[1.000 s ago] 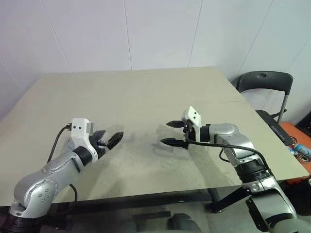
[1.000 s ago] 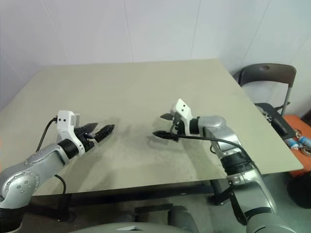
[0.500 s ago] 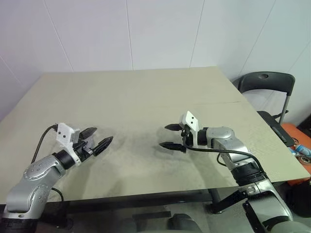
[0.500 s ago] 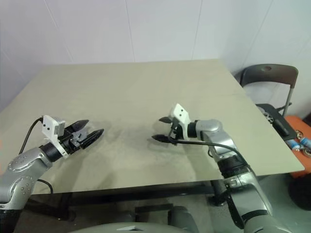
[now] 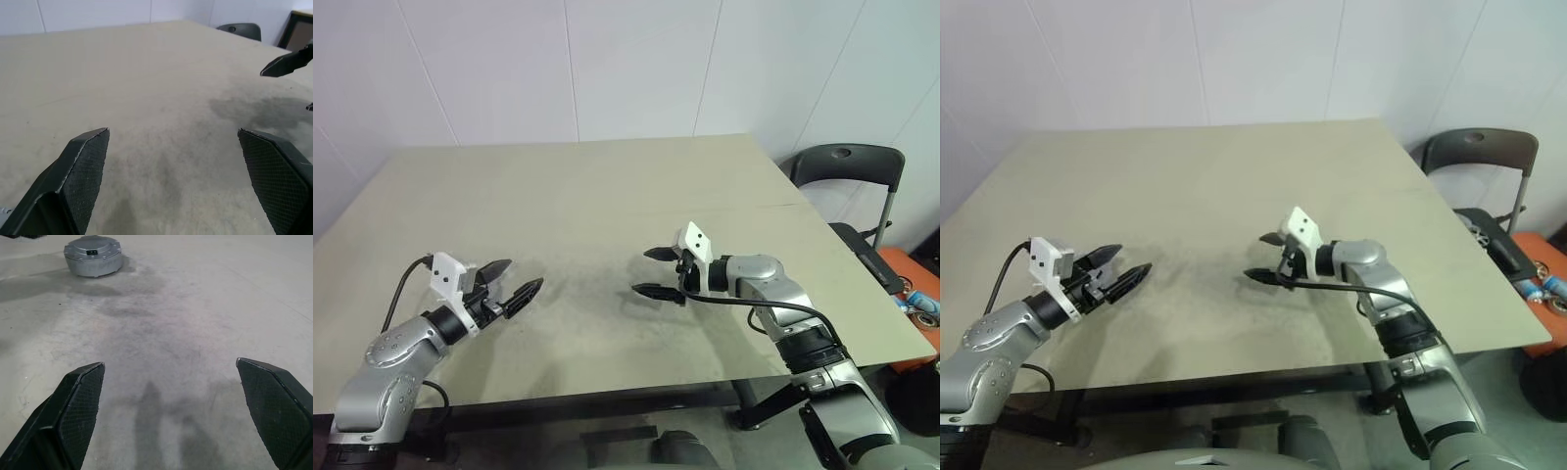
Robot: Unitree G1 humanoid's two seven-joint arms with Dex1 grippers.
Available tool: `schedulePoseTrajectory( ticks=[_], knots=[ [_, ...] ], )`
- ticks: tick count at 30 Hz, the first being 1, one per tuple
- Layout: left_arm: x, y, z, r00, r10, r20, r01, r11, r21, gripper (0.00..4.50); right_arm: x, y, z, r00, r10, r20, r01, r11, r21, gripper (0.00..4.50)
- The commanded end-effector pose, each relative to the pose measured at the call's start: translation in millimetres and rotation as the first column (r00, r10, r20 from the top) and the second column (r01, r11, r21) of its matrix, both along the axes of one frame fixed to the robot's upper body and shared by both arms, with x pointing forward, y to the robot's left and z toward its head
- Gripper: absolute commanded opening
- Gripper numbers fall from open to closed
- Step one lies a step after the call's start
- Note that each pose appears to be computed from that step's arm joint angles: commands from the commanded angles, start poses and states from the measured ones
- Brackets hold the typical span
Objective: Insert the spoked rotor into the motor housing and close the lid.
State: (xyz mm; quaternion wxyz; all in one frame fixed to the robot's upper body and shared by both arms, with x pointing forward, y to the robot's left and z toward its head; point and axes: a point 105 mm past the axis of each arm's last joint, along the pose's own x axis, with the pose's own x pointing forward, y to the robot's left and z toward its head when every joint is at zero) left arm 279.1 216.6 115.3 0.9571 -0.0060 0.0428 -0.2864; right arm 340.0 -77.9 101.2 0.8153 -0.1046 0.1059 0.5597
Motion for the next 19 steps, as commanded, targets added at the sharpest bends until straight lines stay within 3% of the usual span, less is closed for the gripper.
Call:
schedulePoseTrajectory(
  ticks=[1,19],
  knots=[
    [3.2,4.6,15.7,0.998,0.009,0.064,-0.010,1.000,0.012,4.47,3.6,0.0,12.4,0.999,-0.011,0.042,0.009,1.000,0.030,4.50],
    [3.9,7.9,14.5,0.997,0.020,0.068,-0.021,1.000,0.015,4.47,5.3,-0.3,12.7,0.998,-0.019,0.057,0.017,0.999,0.034,4.50]
  ],
)
